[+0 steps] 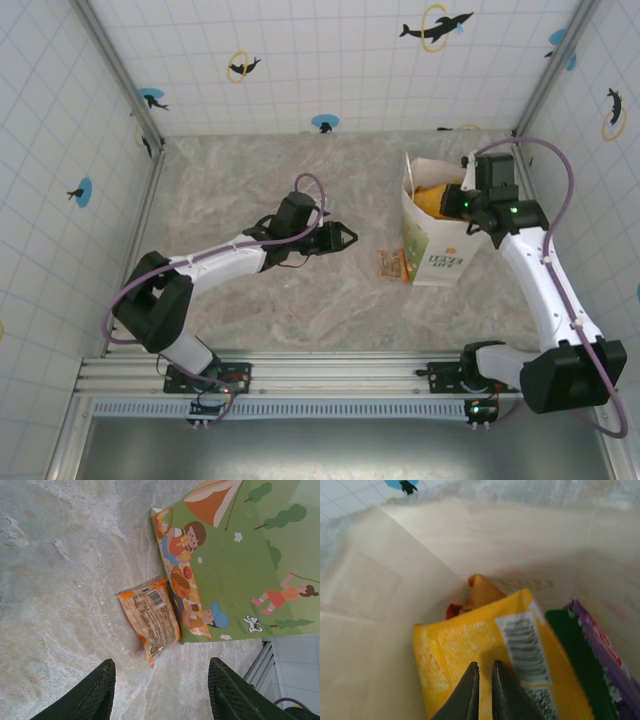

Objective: Place the snacks into the paper bag

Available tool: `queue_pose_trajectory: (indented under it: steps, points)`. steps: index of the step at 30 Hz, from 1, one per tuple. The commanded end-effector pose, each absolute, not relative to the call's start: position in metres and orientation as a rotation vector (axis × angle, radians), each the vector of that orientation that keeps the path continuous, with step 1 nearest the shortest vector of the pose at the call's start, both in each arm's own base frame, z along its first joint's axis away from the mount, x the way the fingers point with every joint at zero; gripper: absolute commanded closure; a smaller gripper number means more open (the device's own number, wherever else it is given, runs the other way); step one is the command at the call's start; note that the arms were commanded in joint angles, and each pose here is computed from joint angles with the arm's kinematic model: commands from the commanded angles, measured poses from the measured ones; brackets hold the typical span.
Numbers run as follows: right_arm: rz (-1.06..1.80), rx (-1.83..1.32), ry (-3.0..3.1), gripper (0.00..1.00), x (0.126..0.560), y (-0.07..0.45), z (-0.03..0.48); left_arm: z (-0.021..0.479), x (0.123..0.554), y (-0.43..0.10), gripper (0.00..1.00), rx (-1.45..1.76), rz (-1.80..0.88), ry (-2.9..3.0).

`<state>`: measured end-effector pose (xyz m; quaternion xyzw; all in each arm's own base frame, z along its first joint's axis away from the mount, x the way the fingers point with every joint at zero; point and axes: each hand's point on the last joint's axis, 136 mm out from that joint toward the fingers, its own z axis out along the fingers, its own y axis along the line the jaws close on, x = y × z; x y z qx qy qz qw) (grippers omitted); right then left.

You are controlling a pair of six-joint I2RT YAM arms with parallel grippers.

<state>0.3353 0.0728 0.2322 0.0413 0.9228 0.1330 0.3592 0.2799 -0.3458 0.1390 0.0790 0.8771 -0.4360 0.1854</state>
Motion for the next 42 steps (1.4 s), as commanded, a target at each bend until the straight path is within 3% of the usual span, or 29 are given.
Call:
queue_pose_trajectory:
  steps: [1, 7, 15, 23, 42]
  points:
    - [0.251, 0.12, 2.501, 0.87, 0.32, 0.061, 0.197, 0.156, 0.287, -0.357, 0.49, 0.243, -1.263, 2.434]
    - [0.257, 0.121, 2.508, 0.86, 0.321, 0.059, 0.195, 0.15, 0.286, -0.36, 0.48, 0.234, -1.285, 2.453]
    - [0.397, 0.025, 2.255, 0.64, 0.332, 0.077, 0.295, 0.139, 0.281, -0.369, 0.46, 0.181, -1.367, 2.485]
    - [0.435, 0.004, 2.044, 0.58, 0.315, 0.077, 0.365, 0.107, 0.264, -0.381, 0.46, 0.081, -1.434, 2.615]
    - [0.455, 0.017, 2.041, 0.55, 0.293, 0.075, 0.354, 0.061, 0.242, -0.416, 0.53, 0.061, -1.479, 2.761]
